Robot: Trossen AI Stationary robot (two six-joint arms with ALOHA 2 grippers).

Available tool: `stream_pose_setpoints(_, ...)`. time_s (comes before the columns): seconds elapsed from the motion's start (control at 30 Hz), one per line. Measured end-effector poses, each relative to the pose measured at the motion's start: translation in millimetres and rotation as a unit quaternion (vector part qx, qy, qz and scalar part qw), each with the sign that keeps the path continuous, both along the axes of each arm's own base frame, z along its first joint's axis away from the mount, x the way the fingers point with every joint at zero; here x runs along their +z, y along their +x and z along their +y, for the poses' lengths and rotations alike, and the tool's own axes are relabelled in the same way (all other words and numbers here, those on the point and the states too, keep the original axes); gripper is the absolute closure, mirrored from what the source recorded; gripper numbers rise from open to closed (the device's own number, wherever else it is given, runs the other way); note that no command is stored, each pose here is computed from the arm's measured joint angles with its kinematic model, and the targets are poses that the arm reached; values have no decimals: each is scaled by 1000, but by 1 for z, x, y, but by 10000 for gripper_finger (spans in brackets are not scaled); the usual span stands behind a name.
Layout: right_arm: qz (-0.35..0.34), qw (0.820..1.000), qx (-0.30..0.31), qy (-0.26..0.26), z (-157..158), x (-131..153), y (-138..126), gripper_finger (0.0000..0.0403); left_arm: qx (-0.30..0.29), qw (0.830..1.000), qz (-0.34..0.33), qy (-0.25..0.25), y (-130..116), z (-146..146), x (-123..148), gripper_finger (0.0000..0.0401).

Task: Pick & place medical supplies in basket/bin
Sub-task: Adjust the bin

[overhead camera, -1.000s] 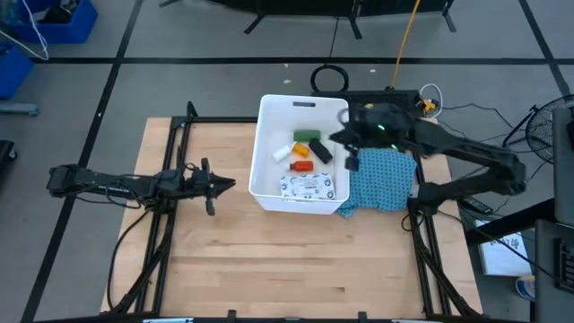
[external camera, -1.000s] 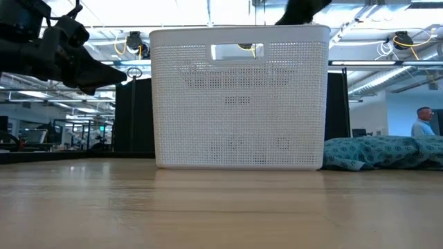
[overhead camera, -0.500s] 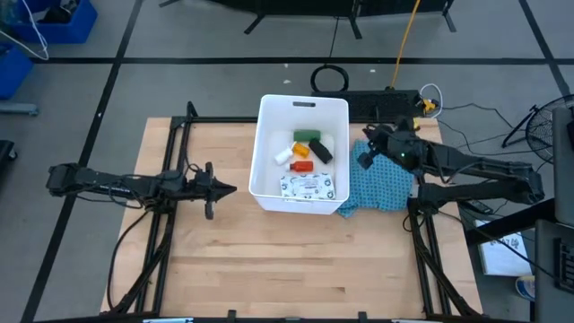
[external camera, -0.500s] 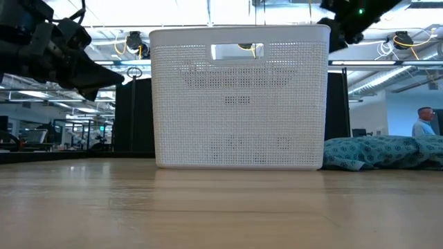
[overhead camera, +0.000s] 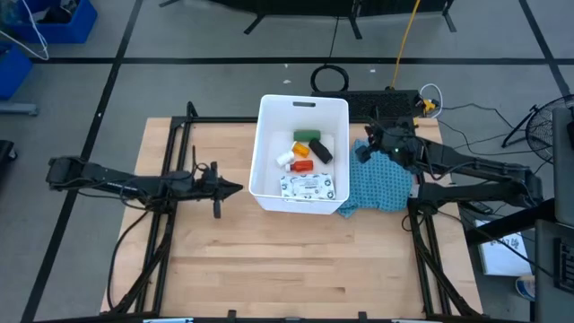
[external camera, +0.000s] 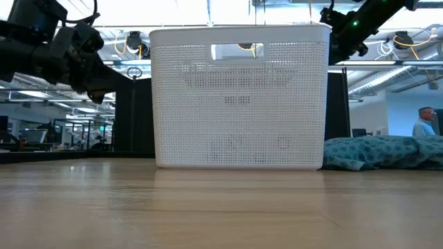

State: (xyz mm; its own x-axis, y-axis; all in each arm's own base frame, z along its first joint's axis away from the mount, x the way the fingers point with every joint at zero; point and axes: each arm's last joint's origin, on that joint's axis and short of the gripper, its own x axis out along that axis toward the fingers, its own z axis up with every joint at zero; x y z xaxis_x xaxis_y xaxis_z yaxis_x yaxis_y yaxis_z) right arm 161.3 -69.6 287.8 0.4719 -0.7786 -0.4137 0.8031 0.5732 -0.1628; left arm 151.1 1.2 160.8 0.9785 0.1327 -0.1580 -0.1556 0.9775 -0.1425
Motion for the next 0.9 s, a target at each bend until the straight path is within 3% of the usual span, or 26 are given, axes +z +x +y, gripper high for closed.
stream_pose_setpoints(0.2,-20,999,-25,36,-10,-5,1,403,7,1000,20,-3,12,0,3,396)
stream_pose_setpoints(0.47,4,997,13,74,-32,-19,15,403,1,999,48,1,28,-1,5,394)
stream_pose_setpoints(0.67,-8,991,86,100,-50,-29,30,403,-12,998,69,-1,41,-2,5,397)
stream_pose_setpoints(0.9,9,990,83,110,-64,-43,39,403,-37,994,103,2,56,-4,-3,397)
